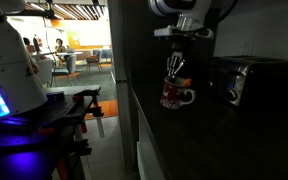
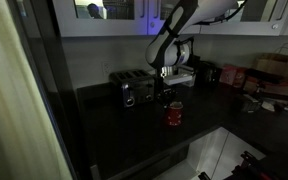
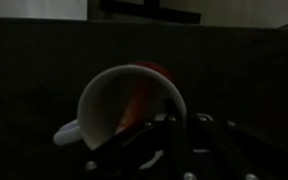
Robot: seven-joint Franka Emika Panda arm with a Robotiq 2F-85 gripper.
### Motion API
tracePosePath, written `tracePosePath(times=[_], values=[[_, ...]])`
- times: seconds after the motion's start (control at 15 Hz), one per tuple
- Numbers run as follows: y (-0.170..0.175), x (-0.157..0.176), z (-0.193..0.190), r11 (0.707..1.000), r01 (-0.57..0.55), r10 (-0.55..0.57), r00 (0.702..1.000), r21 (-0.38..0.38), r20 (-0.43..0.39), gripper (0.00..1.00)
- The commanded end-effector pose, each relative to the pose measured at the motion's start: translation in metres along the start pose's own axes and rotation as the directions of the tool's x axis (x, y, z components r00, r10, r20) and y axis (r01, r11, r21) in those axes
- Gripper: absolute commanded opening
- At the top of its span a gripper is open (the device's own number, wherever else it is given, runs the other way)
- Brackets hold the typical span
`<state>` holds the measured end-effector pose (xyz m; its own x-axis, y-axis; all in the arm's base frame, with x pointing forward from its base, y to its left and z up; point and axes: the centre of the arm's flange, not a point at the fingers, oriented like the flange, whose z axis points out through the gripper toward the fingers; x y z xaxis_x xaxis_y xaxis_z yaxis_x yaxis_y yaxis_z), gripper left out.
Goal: Move the mug to the left slightly
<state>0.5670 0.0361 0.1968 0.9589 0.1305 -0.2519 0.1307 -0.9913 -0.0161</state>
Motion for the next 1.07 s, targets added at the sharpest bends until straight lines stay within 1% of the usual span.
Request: tracePosePath(times=[0.0, 0.27, 0.53, 0.6, 0.87, 1.0], values=[[0.016, -0.003, 0.011, 0.999, 0.007, -0.006, 1.0, 0.04, -0.019, 0.03], [0.024, -0.002, 0.023, 1.0, 0.003, -0.003, 1.0, 0.025, -0.012, 0.03], [0.026, -0.002, 0.02, 1.0, 0.009, -0.008, 1.0, 0.027, -0.015, 0.03], [0.024, -0.005, 0.014, 1.0, 0.002, -0.002, 1.0, 0.031, -0.02, 0.3], [0.019, -0.012, -0.01, 0.999, -0.032, 0.033, 0.998, 0.034, -0.054, 0.58], [0.017, -0.017, -0.028, 0.997, -0.058, 0.062, 0.995, 0.053, -0.078, 0.73]])
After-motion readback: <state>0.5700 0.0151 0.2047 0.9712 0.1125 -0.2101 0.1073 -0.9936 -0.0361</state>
